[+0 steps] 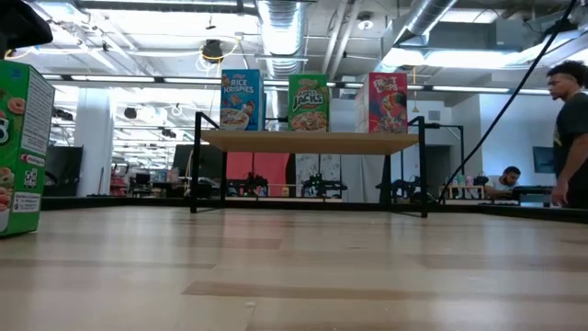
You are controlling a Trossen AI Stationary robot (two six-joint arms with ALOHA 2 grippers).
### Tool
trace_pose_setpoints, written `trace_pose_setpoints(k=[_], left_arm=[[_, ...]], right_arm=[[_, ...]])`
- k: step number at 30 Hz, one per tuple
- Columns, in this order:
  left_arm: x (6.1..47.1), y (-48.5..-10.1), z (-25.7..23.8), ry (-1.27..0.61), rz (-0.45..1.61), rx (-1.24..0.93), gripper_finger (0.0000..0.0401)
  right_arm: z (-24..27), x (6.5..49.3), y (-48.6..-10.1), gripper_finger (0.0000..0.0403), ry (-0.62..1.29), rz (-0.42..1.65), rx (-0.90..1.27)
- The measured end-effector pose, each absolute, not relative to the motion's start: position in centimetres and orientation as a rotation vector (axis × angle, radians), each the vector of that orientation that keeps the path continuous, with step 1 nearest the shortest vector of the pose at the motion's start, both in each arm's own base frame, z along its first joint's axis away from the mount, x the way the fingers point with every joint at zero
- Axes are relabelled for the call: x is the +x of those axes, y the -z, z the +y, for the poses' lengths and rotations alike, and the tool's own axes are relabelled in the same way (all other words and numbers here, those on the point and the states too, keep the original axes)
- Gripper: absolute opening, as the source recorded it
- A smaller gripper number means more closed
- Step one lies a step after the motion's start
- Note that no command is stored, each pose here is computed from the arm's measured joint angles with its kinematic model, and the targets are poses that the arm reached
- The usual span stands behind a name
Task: Stack cereal on shelf
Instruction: Put the green cereal box on the shelf aligned with the other green cereal boxes
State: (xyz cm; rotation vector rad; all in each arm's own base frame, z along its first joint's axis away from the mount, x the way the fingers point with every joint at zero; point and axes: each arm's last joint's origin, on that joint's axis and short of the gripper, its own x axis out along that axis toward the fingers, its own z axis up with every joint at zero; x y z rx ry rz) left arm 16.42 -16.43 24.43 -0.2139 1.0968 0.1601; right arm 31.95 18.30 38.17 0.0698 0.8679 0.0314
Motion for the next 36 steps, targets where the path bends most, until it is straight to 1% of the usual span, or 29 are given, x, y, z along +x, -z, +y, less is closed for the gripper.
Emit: trace_pose_setpoints(k=[6,23,31,36], left_arm=[[16.4,-24.4,-16.4,-0.159,1.096,-0.215,0.0143],[17.5,-24.7,-16.2,-0.138,1.026,-0.192,0.0140],[18.8,-24.8,-15.1,-0.120,1.006,-0.132,0.0140],[19.9,-25.0,-14.5,-0.087,0.979,-0.102,0.0140]], right_arm=[[18.3,32.0,-38.2,0.0281,-0.031,0.868,0.069],[16.7,32.8,-38.2,0.0281,0.002,0.870,0.087],[16.0,33.2,-38.1,0.0281,-0.074,0.916,0.147],[16.3,33.1,-38.1,0.0282,-0.123,0.911,0.063]])
